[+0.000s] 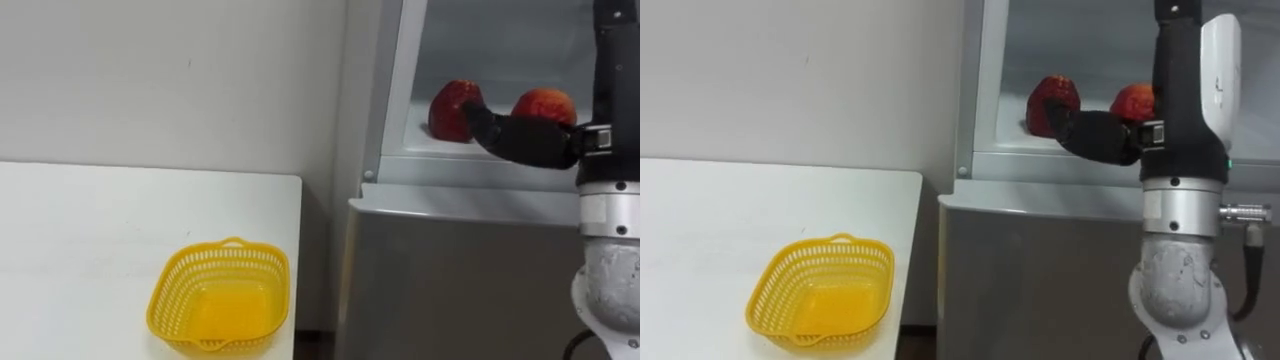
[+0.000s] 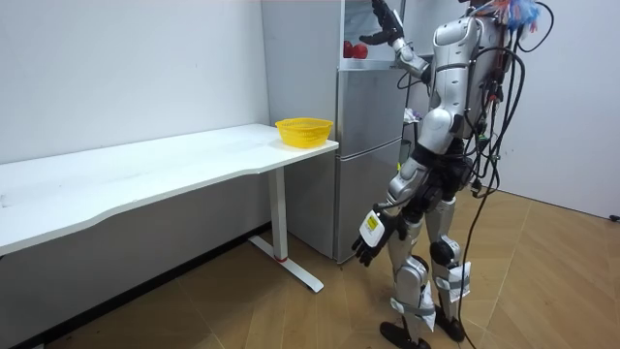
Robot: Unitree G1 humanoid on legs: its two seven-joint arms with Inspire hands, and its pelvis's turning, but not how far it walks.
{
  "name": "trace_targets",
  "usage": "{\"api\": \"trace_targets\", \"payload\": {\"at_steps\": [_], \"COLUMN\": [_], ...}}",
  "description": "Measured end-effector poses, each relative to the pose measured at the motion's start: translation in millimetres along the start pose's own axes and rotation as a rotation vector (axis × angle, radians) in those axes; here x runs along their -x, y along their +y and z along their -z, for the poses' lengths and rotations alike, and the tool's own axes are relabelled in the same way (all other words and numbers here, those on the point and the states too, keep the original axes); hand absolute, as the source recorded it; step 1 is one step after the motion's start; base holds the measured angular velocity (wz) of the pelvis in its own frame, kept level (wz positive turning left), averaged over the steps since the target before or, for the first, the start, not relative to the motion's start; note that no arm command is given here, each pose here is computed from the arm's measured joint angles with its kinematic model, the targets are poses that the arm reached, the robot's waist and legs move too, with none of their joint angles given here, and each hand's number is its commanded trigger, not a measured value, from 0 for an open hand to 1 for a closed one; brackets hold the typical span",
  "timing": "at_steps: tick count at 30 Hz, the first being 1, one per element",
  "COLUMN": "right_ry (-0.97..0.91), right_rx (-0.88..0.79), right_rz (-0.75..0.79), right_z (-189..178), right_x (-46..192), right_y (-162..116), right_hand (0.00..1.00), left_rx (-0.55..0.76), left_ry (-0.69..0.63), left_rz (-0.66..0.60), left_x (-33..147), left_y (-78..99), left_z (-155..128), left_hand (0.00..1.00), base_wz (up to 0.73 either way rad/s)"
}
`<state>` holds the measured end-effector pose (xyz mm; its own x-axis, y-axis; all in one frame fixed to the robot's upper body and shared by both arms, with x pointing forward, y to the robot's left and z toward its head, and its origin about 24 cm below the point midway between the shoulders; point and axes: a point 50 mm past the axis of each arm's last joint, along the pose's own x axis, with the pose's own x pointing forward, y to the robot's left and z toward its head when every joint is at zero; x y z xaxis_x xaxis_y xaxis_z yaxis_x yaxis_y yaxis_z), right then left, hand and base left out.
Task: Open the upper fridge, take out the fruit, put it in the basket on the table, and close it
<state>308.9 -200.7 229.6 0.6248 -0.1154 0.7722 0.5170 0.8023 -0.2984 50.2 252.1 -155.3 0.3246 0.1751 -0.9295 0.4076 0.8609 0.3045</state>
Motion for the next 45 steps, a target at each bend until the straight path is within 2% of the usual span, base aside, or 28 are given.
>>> {"api": "trace_targets", "payload": {"at_steps": [12, 29, 45], "right_ry": [0.137, 0.205, 0.193], "right_rx": [0.058, 0.017, -0.004], "right_rz": [-0.06, -0.162, -0.171], "right_z": [30.5, 39.2, 33.2], "right_x": [-7.9, -4.9, -26.5], "right_y": [-5.8, 4.5, 7.2], "right_hand": [0.0, 0.0, 0.0], "left_rx": [0.0, -0.002, -0.012], "left_ry": [0.017, 0.04, 0.023], "left_rz": [0.025, 0.046, 0.051], "left_x": [0.0, 1.6, 1.6], "left_y": [-1.2, -2.8, -0.3], "left_z": [1.3, 7.9, 1.6], "left_hand": [0.0, 0.0, 0.0], "base_wz": [0.03, 0.02, 0.01]}}
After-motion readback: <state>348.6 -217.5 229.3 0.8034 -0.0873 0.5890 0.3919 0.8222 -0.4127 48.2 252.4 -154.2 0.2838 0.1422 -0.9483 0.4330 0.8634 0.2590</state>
